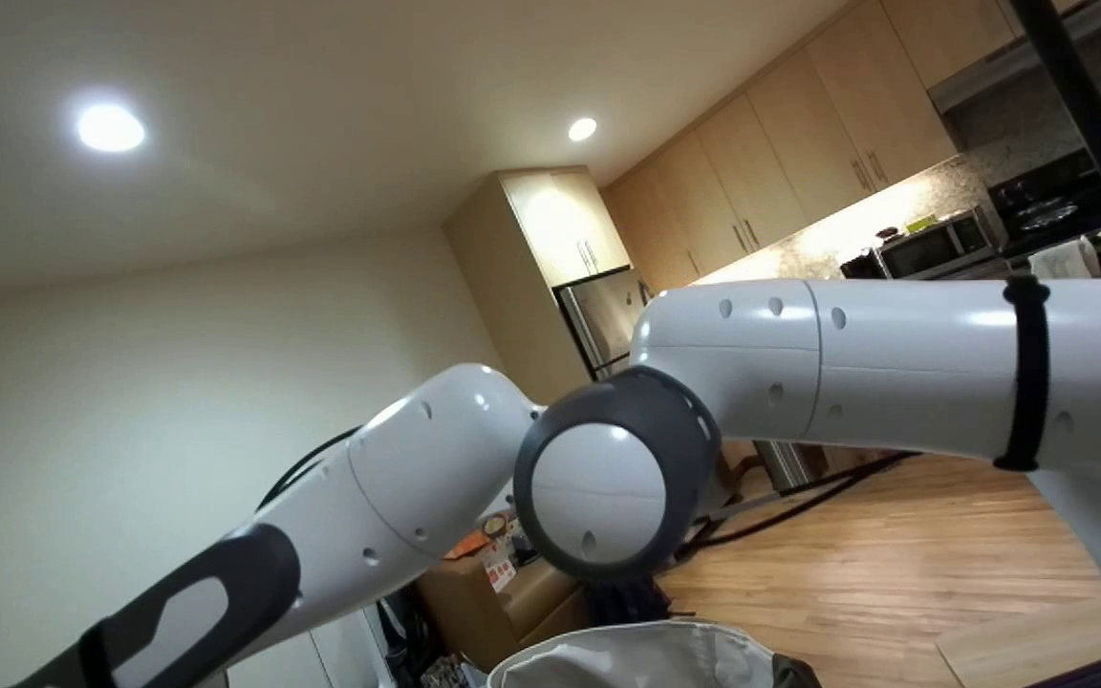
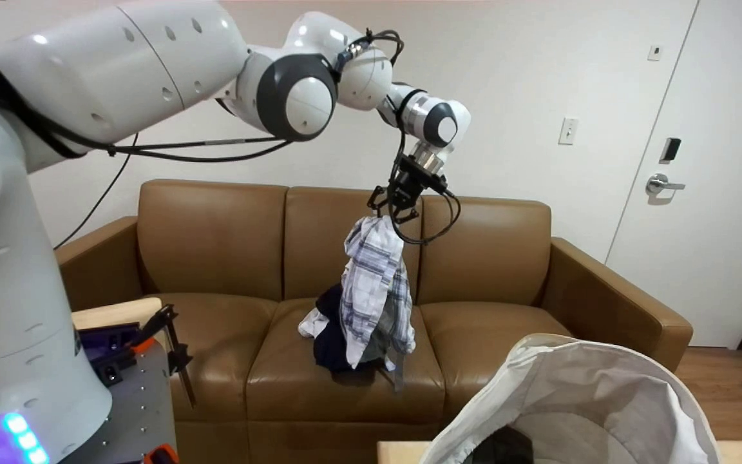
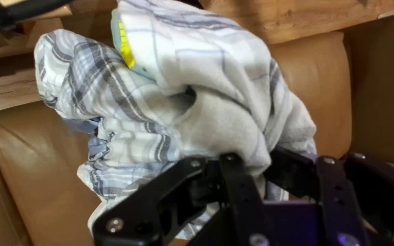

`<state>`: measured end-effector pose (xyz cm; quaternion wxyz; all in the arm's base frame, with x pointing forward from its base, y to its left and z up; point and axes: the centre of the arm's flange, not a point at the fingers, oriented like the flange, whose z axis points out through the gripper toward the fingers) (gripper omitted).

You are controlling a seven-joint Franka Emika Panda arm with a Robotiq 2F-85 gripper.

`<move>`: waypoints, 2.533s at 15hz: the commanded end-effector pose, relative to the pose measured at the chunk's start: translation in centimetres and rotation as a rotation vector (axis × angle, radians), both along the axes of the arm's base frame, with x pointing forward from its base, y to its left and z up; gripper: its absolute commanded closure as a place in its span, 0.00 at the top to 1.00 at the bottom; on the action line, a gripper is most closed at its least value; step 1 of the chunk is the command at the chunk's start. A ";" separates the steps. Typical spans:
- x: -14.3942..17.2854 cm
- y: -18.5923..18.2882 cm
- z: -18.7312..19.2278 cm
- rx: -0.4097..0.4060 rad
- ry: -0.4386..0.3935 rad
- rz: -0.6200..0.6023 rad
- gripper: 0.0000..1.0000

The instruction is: Remove the checkered item from the bag and put it on the couch

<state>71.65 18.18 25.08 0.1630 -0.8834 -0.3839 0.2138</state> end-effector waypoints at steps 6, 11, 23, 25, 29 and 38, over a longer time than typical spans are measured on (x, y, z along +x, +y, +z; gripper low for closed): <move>4.9 9.1 -3.2 0.022 0.025 0.281 0.07; 3.7 13.5 -4.1 0.006 0.009 0.364 0.07; -0.7 20.8 -8.4 -0.022 0.066 0.481 0.06; -0.6 20.1 -9.0 -0.064 0.072 0.438 0.06; -7.5 15.1 -10.0 -0.086 0.123 0.409 0.15; -4.1 14.5 -11.1 -0.120 0.064 0.412 0.06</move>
